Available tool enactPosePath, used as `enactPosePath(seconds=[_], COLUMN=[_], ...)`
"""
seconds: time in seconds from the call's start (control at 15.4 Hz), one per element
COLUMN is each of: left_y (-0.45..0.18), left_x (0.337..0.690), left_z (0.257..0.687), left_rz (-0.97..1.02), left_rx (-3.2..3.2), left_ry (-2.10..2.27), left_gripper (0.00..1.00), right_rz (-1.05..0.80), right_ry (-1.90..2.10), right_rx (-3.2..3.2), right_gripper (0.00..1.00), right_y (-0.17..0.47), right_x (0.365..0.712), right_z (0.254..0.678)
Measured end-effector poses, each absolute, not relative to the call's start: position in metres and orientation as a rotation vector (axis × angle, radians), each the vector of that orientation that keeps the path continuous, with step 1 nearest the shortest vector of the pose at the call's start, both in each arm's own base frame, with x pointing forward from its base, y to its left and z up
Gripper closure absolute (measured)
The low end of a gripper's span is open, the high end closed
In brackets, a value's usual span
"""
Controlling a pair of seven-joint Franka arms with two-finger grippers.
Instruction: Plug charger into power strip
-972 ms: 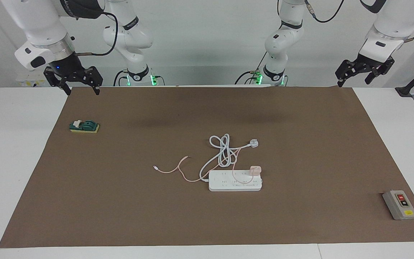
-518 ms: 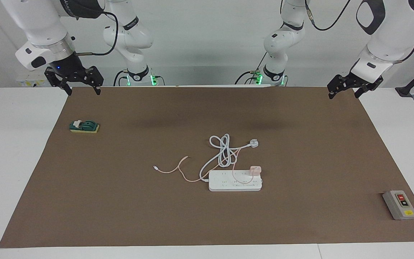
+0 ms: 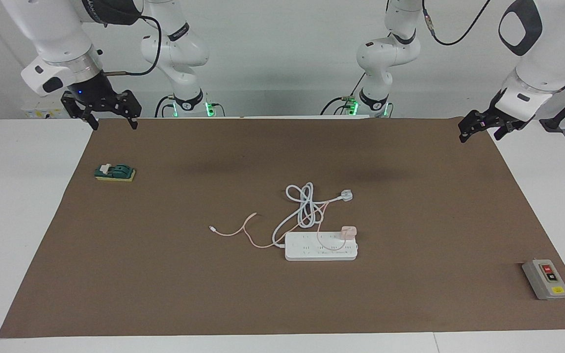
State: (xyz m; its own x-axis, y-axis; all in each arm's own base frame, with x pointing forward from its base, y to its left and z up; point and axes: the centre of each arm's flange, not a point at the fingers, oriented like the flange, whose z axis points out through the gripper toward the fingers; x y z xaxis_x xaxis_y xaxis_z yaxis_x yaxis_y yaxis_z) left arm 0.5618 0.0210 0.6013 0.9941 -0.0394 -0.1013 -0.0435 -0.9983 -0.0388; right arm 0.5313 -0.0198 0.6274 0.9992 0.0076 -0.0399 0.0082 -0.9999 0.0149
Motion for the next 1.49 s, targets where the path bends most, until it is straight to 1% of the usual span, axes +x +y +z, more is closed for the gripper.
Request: enactPosePath(seconds=[0.26,0.58,1.3,1.49], left_y=[0.016,0.009,-0.022,-0.018], left_x=[0.559,0.55,0.555,0.555], left_z=[0.601,0.618,0.612,0.612], left_rz=[0.188,0.138,0.076,0.077], left_rx=[-3.094,-3.089,-3.088,-3.088], left_ry=[0.077,0.082,0.118,0.104], left_gripper=[0.0,0.0,0.0,0.0], right_rz=[-0.062,-0.062,-0.062,-0.062], right_ry=[0.016,0.019,0.02,0.02], right_rx=[3.126,3.126,3.126,3.126], right_gripper=[0.0,0.0,0.0,0.0], right_y=[-0.019,-0.017,-0.017,-0.017], right_x=[0.531,0.531,0.531,0.531], right_z=[0.627,0.627,0.627,0.628])
